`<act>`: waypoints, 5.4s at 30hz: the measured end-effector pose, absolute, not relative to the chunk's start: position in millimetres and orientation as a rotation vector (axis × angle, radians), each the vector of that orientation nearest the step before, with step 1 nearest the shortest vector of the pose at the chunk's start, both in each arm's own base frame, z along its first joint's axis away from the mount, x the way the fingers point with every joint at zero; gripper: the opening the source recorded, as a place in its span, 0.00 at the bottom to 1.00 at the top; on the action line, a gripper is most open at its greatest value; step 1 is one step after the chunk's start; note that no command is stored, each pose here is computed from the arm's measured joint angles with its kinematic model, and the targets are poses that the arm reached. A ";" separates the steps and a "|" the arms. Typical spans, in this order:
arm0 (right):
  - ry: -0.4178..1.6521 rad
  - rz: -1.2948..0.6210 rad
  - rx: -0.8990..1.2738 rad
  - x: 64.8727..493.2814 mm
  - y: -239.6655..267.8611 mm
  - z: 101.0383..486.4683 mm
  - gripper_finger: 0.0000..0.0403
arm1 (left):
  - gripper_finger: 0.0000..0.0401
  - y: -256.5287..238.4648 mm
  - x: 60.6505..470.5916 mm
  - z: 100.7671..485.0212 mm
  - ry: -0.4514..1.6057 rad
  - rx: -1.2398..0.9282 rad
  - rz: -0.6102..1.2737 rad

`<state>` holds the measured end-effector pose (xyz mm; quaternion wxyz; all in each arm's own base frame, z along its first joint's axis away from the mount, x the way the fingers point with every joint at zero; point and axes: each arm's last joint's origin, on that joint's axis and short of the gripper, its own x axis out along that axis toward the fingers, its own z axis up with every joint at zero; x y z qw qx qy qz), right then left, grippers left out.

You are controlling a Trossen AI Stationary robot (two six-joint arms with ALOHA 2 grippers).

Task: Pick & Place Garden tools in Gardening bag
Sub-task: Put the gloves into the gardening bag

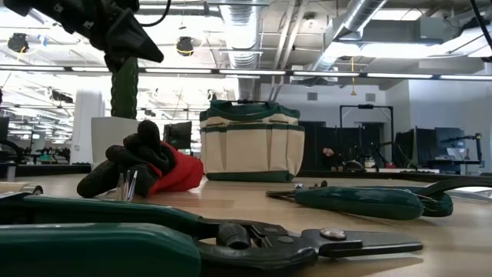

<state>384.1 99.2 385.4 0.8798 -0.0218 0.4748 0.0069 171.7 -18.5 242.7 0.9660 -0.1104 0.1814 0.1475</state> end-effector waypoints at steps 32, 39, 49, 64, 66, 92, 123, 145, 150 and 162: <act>0.379 0.345 -0.096 418.8 19.2 441.0 0.00 | 0.01 -35.7 169.4 243.1 0.375 -0.225 0.185; 0.441 0.417 -0.071 419.9 11.9 424.9 0.00 | 0.01 -35.6 169.5 243.1 0.373 -0.234 0.188; 0.293 0.238 0.023 415.0 -9.8 399.8 0.00 | 0.01 -35.5 169.7 243.6 0.366 -0.234 0.193; 0.214 0.022 0.115 314.3 -24.8 383.5 0.00 | 0.01 -35.1 169.7 243.0 0.368 -0.231 0.194; 0.244 -0.005 0.148 306.7 -19.4 371.6 0.00 | 0.01 -35.1 169.7 243.0 0.368 -0.230 0.194; 0.357 -0.391 0.536 266.7 90.5 274.7 0.00 | 0.01 -35.9 170.2 243.9 0.347 -0.430 0.206; 0.499 -0.362 0.536 255.8 100.7 263.6 0.00 | 0.01 -52.3 181.9 248.8 0.312 -0.647 0.104; 0.526 -0.400 0.515 255.7 93.9 260.8 0.00 | 0.01 -88.8 239.3 270.9 0.767 -0.474 0.318; 0.530 -0.421 0.515 256.9 88.8 260.1 0.00 | 0.01 -91.0 252.6 250.5 0.854 -0.514 0.349; 0.530 -0.428 0.515 257.3 87.2 260.0 0.00 | 0.22 -93.6 266.6 222.0 0.995 -0.527 0.351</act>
